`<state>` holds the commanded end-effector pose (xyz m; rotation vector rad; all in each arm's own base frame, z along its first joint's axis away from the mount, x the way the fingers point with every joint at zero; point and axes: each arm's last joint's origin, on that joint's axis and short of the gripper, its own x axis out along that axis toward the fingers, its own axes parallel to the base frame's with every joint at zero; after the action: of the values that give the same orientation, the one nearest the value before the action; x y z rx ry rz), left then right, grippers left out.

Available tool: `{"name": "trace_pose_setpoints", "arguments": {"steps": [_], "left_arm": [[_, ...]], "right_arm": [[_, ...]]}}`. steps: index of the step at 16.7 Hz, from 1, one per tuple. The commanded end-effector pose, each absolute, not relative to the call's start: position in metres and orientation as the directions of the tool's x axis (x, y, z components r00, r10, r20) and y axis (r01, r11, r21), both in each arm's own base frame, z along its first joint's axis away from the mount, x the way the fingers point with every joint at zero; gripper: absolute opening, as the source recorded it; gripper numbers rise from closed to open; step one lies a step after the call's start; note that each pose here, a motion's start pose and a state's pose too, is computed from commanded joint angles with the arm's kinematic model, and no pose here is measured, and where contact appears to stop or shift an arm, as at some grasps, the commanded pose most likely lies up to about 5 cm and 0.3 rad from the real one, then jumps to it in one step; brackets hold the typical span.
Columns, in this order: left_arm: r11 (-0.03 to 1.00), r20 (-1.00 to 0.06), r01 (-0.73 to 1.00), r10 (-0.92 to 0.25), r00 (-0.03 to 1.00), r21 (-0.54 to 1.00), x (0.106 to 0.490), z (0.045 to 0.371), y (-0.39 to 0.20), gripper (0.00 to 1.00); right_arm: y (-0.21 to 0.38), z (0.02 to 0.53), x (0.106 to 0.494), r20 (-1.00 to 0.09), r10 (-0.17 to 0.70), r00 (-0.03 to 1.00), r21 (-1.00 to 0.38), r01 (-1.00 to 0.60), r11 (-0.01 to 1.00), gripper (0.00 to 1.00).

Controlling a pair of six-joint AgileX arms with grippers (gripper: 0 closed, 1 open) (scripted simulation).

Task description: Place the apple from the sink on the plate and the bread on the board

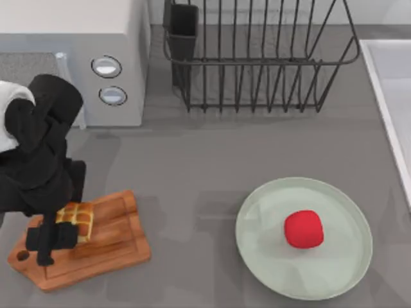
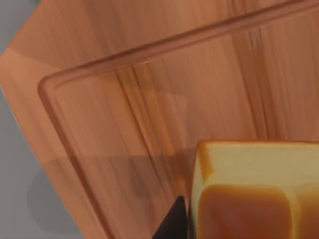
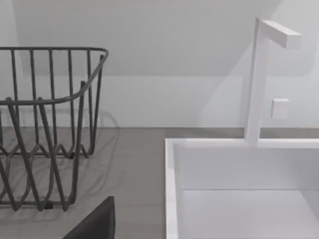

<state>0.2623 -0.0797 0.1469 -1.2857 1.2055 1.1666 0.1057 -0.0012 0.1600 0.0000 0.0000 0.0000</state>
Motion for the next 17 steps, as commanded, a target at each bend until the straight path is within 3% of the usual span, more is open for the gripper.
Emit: {"name": "trace_pose_setpoints", "arguments": {"steps": [6,17], "left_arm": [[-0.022,-0.999,-1.0,-0.046,0.021,-0.02,0.2601,0.1389,-0.0794,0.0],[-0.022,-0.999,-1.0,-0.046,0.021,-0.02,0.2601,0.1389,-0.0794,0.83]], "right_arm": [[-0.0012,0.16,0.1057,0.0,0.0,1.0,0.0,0.0,1.0,1.0],[-0.0012,0.16,0.1057,0.0,0.0,1.0,0.0,0.0,1.0,1.0]]}}
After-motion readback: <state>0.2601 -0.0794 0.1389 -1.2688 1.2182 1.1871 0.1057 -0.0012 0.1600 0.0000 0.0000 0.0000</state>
